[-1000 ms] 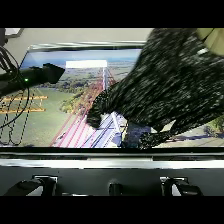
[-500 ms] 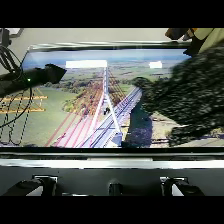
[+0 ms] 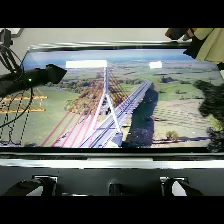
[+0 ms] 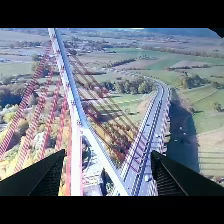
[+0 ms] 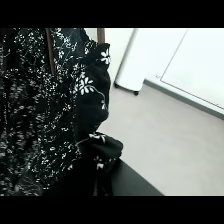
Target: Fold the clothes and pants, and hang the long-sleeved shirts on hangers.
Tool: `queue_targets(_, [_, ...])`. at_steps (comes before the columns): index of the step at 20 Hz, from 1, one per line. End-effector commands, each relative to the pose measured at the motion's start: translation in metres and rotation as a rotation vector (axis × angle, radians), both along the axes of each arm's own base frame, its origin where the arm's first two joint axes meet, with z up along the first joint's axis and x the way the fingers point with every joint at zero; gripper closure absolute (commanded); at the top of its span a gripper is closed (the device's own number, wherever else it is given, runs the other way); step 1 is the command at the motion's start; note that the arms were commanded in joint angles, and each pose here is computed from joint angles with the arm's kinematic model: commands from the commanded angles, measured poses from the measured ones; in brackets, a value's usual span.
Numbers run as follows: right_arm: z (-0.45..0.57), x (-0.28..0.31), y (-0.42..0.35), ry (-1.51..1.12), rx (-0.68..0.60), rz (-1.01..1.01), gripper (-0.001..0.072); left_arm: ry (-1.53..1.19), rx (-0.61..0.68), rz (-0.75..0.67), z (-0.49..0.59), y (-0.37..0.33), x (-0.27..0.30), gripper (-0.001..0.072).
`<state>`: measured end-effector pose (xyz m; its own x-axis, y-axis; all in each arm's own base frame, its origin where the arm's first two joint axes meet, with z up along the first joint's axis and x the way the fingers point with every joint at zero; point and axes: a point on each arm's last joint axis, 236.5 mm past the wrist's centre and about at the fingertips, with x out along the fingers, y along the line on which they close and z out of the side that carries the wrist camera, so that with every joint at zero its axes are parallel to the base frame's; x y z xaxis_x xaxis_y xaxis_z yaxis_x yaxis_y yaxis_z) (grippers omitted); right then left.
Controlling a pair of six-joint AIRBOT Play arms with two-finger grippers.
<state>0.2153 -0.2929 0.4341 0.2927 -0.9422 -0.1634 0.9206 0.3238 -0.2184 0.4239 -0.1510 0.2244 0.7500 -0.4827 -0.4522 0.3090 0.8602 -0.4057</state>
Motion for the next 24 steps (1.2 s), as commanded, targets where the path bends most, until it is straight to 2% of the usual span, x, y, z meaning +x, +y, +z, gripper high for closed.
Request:
queue_targets(1, [0.019,-0.015,-0.023,-0.046,-0.048,-0.073,0.0694,0.000,0.001,0.001,0.000,0.001,0.000,0.0097])
queue_targets(9, [0.052,-0.032,-0.044,-0.152,-0.157,-0.111,0.0694,0.000,0.001,0.001,0.000,0.001,0.000,0.0098])
queue_targets(20, [0.104,-0.025,-0.022,-0.261,-0.317,0.003,0.0695,0.067,0.019,-0.025,-0.019,-0.003,-0.004,0.0098])
queue_targets(24, [0.108,-0.035,-0.025,-0.219,-0.353,-0.045,0.0695,0.084,0.024,-0.034,-0.023,-0.004,-0.006,0.0098])
